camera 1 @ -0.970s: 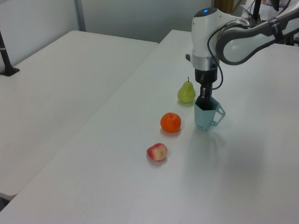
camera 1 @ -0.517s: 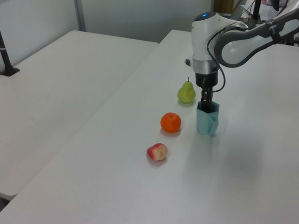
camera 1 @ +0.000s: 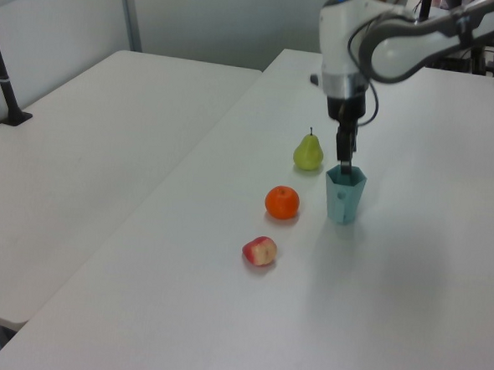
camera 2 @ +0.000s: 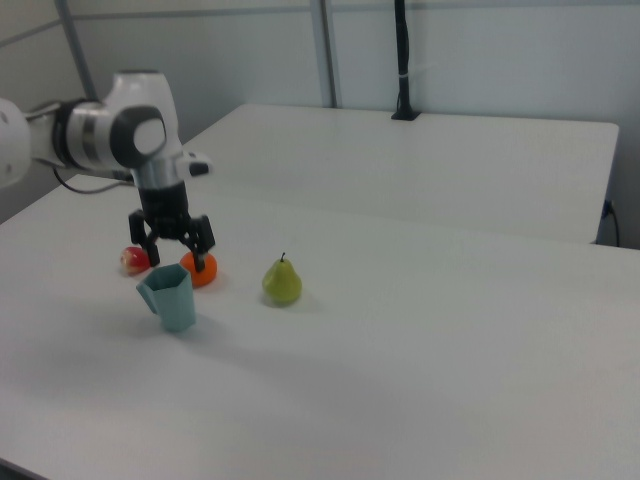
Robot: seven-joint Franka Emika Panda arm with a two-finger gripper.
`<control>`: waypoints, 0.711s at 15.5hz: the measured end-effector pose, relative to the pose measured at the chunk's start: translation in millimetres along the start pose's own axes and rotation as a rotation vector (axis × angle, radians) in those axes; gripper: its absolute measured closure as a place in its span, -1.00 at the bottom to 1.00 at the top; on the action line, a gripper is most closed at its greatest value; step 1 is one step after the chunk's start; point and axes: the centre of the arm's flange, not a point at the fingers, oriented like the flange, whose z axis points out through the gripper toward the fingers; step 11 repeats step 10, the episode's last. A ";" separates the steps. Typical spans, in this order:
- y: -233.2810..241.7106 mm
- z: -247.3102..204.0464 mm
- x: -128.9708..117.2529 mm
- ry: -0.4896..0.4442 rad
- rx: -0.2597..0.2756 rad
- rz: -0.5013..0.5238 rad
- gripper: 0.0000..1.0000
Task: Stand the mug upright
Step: 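Open the gripper and lift it up away from the upright mug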
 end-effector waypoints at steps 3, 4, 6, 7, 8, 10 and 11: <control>6.2 -59.7 -25.6 0.044 -0.021 0.017 -1.00; 12.7 -80.1 -36.3 0.065 -0.028 0.031 -1.00; 31.7 -119.7 -59.4 0.113 -0.042 0.073 -1.00; 41.2 -135.2 -71.1 0.127 -0.046 0.094 -1.00; 47.7 -145.4 -80.8 0.129 -0.048 0.108 -1.00; 54.0 -155.1 -92.1 0.126 -0.050 0.123 -1.00; 54.0 -155.1 -92.1 0.126 -0.050 0.123 -1.00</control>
